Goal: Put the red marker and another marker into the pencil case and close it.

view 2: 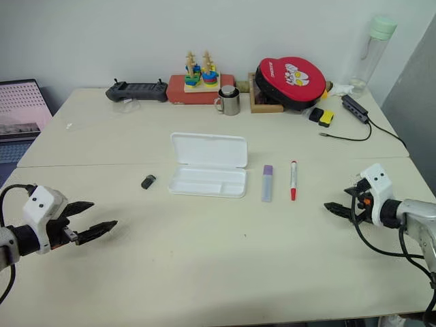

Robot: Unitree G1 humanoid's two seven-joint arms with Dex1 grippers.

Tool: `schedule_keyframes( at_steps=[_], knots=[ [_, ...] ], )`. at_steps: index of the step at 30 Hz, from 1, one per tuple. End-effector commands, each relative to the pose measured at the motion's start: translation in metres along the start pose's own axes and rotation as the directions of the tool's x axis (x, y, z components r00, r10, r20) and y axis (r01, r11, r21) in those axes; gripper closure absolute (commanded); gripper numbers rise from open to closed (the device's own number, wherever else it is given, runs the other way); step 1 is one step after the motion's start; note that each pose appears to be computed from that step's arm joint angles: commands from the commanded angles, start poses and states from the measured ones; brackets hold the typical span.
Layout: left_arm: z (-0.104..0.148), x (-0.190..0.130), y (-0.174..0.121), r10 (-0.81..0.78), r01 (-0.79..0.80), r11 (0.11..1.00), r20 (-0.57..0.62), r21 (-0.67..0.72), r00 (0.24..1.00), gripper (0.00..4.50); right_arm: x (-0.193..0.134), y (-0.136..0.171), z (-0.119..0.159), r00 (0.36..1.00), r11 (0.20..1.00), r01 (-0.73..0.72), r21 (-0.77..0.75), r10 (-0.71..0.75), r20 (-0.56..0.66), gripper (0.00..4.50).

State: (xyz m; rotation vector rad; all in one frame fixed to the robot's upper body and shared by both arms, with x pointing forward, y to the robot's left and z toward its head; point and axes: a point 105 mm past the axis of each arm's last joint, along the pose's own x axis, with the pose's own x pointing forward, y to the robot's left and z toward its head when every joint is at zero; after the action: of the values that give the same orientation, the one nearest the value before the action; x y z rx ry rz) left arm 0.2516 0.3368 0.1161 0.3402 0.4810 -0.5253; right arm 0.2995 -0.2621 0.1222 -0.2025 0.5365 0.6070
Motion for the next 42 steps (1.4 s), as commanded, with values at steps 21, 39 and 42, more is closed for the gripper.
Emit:
schedule_keyframes(
  at_steps=[21, 39, 42],
  knots=[
    [0.008, 0.002, -0.005, -0.049, 0.05, 0.998, -0.023, 0.034, 0.999, 0.0, -0.005, 0.014, 0.018, 0.989, 0.996, -0.077, -0.041, 0.082, 0.126, 0.04],
    [0.051, 0.031, -0.024, -0.18, 0.168, 0.98, 0.115, 0.106, 0.977, 0.0, -0.012, 0.048, 0.044, 0.927, 0.955, -0.294, -0.042, 0.296, 0.23, 0.04],
    [0.074, 0.057, -0.043, -0.309, 0.287, 0.945, 0.147, 0.156, 0.94, 0.0, -0.005, 0.068, 0.074, 0.887, 0.933, -0.335, -0.134, 0.36, 0.29, 0.04]
  ],
)
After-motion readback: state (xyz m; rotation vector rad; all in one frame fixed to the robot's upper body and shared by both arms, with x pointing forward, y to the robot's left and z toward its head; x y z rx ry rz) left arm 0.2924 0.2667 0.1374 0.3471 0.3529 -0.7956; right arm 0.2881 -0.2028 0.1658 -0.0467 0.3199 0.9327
